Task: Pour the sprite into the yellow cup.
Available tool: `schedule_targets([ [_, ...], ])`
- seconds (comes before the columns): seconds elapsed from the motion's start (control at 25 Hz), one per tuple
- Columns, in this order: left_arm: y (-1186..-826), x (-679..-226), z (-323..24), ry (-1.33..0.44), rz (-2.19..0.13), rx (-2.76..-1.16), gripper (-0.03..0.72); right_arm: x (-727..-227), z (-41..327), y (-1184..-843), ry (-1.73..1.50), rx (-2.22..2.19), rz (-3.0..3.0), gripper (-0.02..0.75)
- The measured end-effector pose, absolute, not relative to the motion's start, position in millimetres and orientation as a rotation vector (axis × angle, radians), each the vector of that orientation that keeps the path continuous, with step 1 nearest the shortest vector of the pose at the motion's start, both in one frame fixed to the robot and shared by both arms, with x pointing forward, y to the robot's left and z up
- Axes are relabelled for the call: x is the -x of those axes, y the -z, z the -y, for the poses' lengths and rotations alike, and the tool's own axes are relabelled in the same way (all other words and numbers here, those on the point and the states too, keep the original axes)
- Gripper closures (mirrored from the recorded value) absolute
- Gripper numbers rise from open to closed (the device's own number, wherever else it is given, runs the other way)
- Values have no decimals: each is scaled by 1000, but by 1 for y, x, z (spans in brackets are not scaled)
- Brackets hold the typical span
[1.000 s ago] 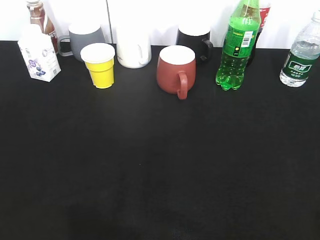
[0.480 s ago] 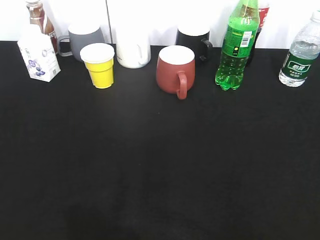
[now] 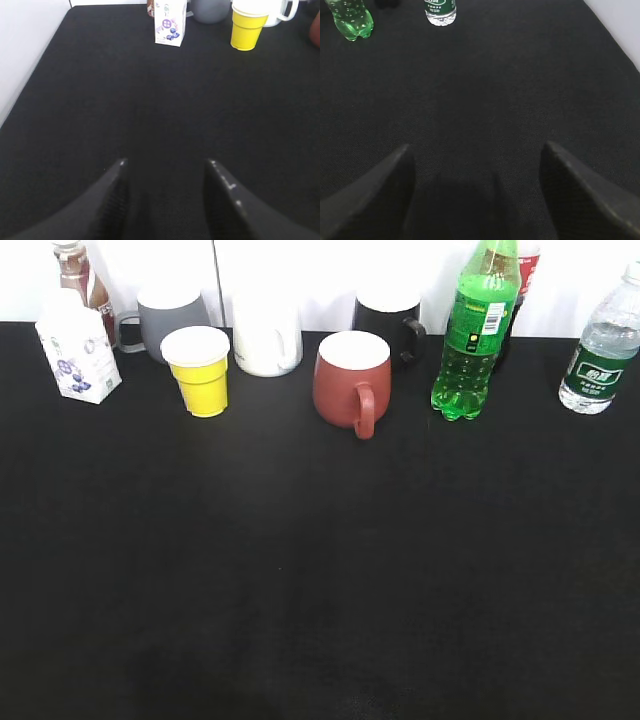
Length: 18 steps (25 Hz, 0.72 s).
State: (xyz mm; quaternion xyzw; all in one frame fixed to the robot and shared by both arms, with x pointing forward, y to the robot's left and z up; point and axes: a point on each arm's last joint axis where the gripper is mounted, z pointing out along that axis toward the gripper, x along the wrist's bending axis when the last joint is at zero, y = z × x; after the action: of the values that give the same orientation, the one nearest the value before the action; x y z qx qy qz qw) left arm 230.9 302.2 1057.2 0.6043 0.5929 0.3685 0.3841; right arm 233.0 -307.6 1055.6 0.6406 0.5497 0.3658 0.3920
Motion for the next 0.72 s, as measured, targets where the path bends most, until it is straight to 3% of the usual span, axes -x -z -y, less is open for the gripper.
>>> schedule_targets([
  [0.16,-1057,-231,-302,-939,-1511,-1540,377,-233,305,-1055,-947,-1621,-1416,146],
  [0.72,-1057,-231,-302,-939,-1511,-1540,377,-233,296,-1055,-999,-1546,-1527,150],
])
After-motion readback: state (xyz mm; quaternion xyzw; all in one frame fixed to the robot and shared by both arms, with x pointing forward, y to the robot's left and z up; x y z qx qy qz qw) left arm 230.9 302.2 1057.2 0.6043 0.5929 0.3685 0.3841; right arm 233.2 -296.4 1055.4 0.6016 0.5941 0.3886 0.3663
